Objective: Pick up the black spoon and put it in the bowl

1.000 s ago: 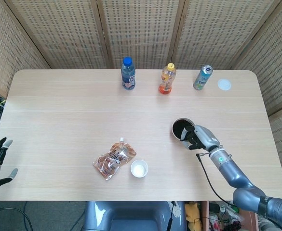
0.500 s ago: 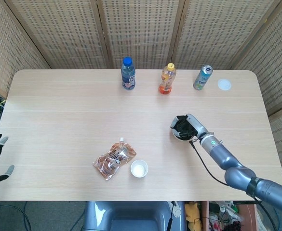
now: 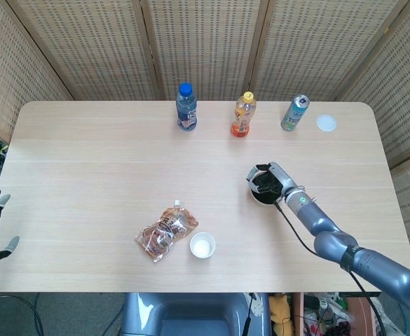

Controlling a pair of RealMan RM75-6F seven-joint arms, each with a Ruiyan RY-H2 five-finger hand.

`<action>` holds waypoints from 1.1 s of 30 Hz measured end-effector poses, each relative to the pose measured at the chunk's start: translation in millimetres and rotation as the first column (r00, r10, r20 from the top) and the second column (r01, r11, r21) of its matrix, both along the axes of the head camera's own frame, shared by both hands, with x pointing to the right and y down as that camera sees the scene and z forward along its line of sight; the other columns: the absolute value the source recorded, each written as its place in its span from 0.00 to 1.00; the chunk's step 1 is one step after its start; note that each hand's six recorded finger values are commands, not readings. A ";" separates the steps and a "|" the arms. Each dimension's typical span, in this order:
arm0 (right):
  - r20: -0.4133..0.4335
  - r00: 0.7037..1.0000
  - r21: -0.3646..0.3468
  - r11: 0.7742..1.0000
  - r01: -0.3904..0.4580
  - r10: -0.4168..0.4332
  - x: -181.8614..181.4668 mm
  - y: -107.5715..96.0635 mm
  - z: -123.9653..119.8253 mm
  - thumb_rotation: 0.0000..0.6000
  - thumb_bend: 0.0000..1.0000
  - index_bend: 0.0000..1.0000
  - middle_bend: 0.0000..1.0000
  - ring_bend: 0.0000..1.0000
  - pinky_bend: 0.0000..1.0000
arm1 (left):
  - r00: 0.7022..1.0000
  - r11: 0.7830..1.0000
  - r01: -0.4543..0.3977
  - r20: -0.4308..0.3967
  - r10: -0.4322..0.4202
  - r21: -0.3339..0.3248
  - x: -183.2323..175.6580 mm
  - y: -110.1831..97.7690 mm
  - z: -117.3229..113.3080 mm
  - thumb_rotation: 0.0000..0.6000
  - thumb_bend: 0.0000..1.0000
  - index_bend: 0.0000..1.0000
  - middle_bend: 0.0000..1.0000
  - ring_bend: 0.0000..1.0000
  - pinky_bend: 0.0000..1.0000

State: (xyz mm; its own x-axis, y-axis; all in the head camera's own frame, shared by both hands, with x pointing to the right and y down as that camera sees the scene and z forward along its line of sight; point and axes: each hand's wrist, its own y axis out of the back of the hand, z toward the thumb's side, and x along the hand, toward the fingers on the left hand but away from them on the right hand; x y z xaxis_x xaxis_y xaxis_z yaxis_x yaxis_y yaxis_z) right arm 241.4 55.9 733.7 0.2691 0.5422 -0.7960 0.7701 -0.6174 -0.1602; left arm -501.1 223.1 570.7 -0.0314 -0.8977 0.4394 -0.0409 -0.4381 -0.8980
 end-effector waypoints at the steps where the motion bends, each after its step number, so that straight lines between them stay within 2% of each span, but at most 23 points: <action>1: -0.007 1.000 -0.004 1.000 0.001 -0.001 1.9 0.9 2.3 1.00 0.86 0.70 0.98 1.00 1.00 | 1.000 1.000 0.000 -0.001 0.000 -0.002 0.4 0.2 0.2 1.00 0.32 0.00 0.00 0.00 0.00; 9: -0.075 0.997 -0.028 1.000 -0.010 0.008 26.5 3.9 16.8 1.00 0.86 0.70 0.98 1.00 1.00 | 1.000 1.000 0.000 0.000 0.000 -0.013 2.0 1.9 1.7 1.00 0.32 0.00 0.00 0.00 0.00; 16: -0.121 0.993 -0.035 0.999 -0.022 0.018 41.8 -3.1 24.8 1.00 0.86 0.70 0.98 1.00 1.00 | 1.000 1.000 0.002 0.001 -0.001 -0.018 3.7 3.7 1.7 1.00 0.32 0.00 0.00 0.00 0.00; 25: -0.125 0.992 -0.028 1.000 -0.006 0.002 29.8 -18.1 29.3 1.00 0.86 0.70 0.98 1.00 1.00 | 1.000 1.000 0.010 0.006 -0.010 -0.028 2.3 7.7 1.7 1.00 0.32 0.00 0.00 0.00 0.00; 33: -0.082 0.996 -0.048 0.998 0.033 -0.036 11.3 -8.0 26.4 1.00 0.86 0.70 0.98 1.00 1.00 | 1.000 0.999 0.013 0.004 -0.013 -0.034 1.8 9.1 3.4 1.00 0.32 0.00 0.00 0.00 0.00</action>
